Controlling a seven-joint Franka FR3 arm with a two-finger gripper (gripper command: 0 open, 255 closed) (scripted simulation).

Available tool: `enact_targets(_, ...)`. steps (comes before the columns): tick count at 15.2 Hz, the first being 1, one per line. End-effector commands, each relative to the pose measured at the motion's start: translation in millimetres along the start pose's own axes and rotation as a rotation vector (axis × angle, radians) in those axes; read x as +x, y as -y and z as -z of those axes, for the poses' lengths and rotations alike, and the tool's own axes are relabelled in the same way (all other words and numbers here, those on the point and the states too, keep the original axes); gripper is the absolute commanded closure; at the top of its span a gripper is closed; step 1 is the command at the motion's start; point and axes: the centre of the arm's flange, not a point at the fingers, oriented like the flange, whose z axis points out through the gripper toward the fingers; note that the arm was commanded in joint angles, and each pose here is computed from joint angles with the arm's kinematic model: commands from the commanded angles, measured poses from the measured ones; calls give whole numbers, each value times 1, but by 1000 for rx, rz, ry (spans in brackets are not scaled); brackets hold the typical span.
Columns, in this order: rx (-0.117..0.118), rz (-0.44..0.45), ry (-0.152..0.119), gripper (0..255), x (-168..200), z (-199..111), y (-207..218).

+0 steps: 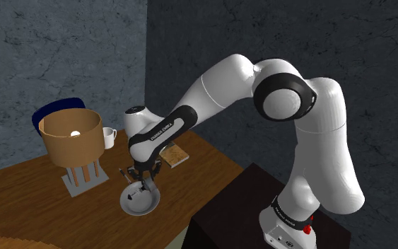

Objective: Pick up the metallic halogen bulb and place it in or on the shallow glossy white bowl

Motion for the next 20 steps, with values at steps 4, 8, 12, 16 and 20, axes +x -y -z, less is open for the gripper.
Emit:
enact_targets(4, 0, 0, 0, 255, 2, -13, 3)
enact_targets(8, 0, 0, 0, 255, 2, -13, 3)
enact_targets(12, 0, 0, 0, 0, 2, -13, 3)
enact_targets(16, 0, 0, 0, 0, 2, 0, 3)
enact_targets(20, 0, 0, 0, 0, 2, 37, 3)
